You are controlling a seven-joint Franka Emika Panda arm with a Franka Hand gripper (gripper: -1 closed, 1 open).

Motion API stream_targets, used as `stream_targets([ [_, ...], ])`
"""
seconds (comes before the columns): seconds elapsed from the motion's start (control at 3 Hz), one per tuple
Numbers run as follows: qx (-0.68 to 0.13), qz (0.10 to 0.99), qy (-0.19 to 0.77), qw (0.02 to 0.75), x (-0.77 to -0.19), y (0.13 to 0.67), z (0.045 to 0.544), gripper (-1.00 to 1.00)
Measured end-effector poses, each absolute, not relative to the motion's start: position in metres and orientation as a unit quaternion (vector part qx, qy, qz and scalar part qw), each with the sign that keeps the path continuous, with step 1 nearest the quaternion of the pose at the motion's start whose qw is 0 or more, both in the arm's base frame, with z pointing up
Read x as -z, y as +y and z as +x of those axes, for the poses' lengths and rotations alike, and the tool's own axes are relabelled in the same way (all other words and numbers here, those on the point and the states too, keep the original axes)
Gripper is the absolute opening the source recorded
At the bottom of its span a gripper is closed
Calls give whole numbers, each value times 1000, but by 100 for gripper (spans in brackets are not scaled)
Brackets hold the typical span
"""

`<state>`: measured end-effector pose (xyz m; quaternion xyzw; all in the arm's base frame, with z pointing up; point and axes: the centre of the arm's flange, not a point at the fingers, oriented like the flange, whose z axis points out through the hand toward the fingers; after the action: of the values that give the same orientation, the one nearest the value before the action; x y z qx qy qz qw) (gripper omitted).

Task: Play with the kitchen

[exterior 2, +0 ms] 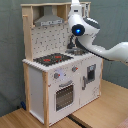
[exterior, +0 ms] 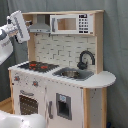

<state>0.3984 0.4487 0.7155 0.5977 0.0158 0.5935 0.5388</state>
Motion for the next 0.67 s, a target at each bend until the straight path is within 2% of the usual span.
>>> stream_targets([
  [0.67,-594,617,9,517,-714,446,445,-100],
])
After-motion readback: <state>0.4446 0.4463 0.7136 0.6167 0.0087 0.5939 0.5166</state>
